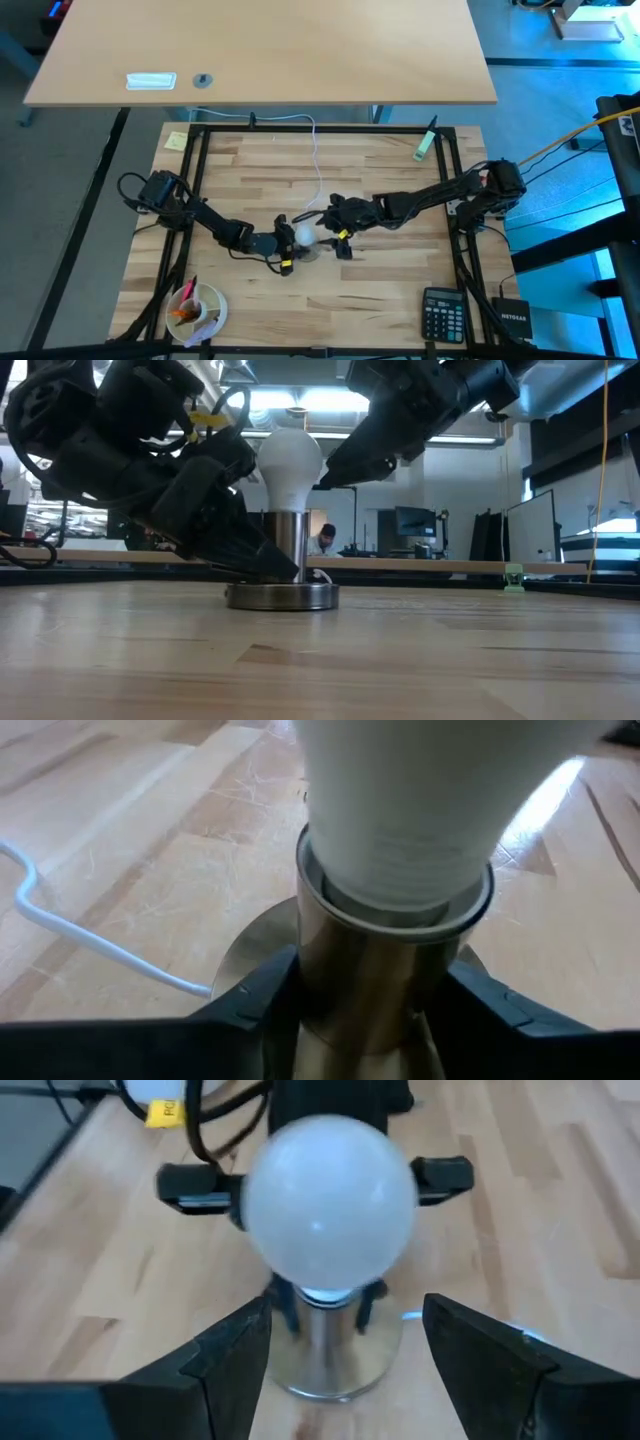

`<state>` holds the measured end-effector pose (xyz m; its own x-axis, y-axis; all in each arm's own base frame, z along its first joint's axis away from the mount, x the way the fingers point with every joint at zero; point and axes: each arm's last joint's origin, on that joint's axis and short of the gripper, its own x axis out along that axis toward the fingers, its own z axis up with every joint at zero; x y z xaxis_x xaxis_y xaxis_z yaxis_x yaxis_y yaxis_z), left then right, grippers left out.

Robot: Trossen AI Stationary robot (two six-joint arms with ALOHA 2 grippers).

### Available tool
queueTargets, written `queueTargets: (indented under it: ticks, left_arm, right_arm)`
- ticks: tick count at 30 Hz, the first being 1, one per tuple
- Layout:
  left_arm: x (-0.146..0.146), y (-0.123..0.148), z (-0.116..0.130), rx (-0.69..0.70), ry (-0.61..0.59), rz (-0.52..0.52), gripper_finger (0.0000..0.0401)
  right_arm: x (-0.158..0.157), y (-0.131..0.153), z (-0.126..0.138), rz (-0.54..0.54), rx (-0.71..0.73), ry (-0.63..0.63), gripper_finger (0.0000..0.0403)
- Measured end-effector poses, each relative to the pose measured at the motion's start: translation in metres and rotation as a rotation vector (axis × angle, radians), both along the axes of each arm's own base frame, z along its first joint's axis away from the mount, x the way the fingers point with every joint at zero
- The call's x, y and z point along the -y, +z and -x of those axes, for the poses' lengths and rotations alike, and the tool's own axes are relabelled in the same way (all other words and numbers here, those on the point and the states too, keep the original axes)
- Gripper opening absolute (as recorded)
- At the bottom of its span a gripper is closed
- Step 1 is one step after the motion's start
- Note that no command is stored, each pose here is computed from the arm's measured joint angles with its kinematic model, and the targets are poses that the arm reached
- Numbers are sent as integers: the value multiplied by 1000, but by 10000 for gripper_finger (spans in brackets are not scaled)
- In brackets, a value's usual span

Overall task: Screw lightbulb
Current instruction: Remove the lightbulb from the lamp

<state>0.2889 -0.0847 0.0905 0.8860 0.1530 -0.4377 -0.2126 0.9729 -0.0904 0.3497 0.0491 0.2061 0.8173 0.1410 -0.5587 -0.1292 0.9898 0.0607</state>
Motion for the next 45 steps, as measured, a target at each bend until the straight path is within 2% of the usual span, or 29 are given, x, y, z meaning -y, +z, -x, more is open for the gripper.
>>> queueTargets:
  ticks: [6, 11, 22, 29, 40, 45]
  left_arm:
    - [0, 0, 0, -11, -1, -6, 160]
    - [0, 0, 1, -13, 0, -6, 160]
    - [0, 9, 2, -5, -3, 5, 160]
    - [2, 24, -5, -75, 15, -28, 160]
    - [4, 52, -20, -205, 128, -93, 160]
    - [5, 60, -25, -232, 133, -115, 160]
  right_arm:
    - [3, 34, 5, -84, -15, 26, 264]
    - [2, 60, -4, -104, 112, 44, 265]
    - [2, 31, -23, -94, 80, -59, 333]
    - [1, 33, -27, -118, 132, -83, 334]
    - [2, 23, -22, -215, -3, -173, 334]
    - [3, 21, -21, -228, -27, -188, 327]
